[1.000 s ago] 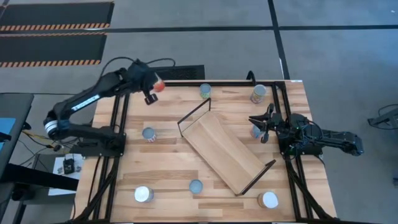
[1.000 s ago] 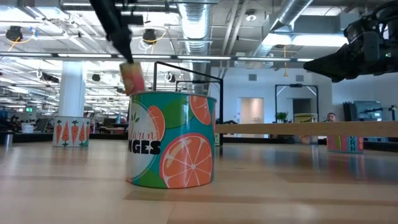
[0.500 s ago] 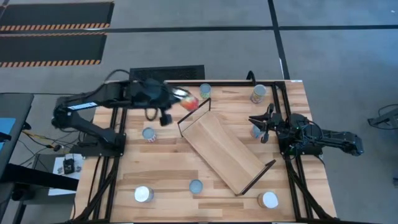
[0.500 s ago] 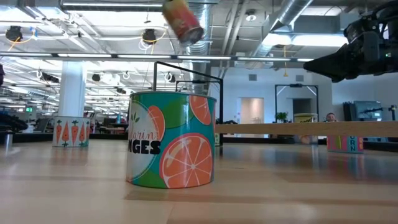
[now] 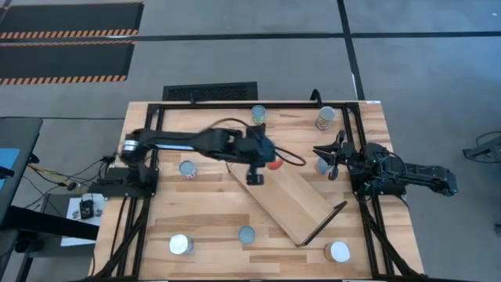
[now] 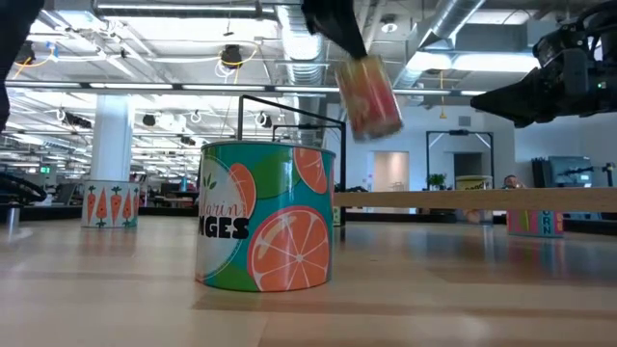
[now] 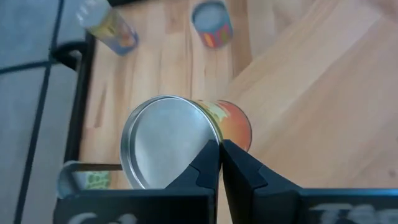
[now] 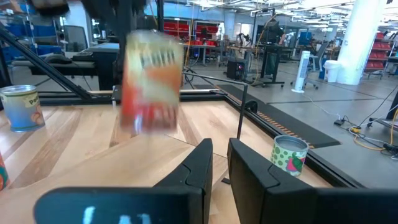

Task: Pick and place cans onto a shelf
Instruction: Put the top large canned corn on the shelf

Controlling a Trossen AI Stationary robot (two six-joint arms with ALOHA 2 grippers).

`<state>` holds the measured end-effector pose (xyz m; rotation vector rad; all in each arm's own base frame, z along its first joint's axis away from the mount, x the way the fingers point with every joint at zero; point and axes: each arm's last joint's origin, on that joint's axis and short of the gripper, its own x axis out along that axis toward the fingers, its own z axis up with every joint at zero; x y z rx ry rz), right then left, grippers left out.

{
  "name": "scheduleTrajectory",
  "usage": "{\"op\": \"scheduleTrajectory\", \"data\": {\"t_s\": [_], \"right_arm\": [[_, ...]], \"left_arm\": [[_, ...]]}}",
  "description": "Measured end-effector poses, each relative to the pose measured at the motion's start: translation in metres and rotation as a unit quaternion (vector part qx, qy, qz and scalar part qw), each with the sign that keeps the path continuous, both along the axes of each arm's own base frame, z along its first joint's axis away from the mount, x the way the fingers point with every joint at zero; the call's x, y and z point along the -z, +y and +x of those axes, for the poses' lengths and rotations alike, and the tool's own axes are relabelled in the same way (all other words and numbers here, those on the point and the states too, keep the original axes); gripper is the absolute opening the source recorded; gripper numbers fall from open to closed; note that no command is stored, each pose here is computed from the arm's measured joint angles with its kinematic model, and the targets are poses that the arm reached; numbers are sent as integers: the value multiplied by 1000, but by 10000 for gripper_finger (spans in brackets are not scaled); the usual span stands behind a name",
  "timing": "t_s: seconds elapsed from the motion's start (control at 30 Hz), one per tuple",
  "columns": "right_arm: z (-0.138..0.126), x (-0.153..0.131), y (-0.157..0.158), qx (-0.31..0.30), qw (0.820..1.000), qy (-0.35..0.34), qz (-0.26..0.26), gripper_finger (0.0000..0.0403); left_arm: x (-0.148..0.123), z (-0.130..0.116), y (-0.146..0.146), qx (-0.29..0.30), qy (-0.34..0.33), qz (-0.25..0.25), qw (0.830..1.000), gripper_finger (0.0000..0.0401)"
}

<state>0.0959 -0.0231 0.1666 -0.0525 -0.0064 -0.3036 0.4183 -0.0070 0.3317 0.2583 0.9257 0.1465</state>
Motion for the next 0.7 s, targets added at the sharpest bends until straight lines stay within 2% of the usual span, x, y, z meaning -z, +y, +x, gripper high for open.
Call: {"op": "scheduleTrajectory", "data": {"t_s": [0.2,0.33,0.43,0.7], "right_arm": [[0,0,0,0,1000,0,0,77],[0,0,0,0,1000,0,0,77],[0,0,0,0,1000,0,0,77],[0,0,0,0,1000,0,0,77]], "left_arm": [[37,30,9,-6,38,9,999,0],[52,37,10,-3,56,13,998,0],[58,38,10,-3,72,12,997,0],[60,41,5,4,65,-5,998,0]]}}
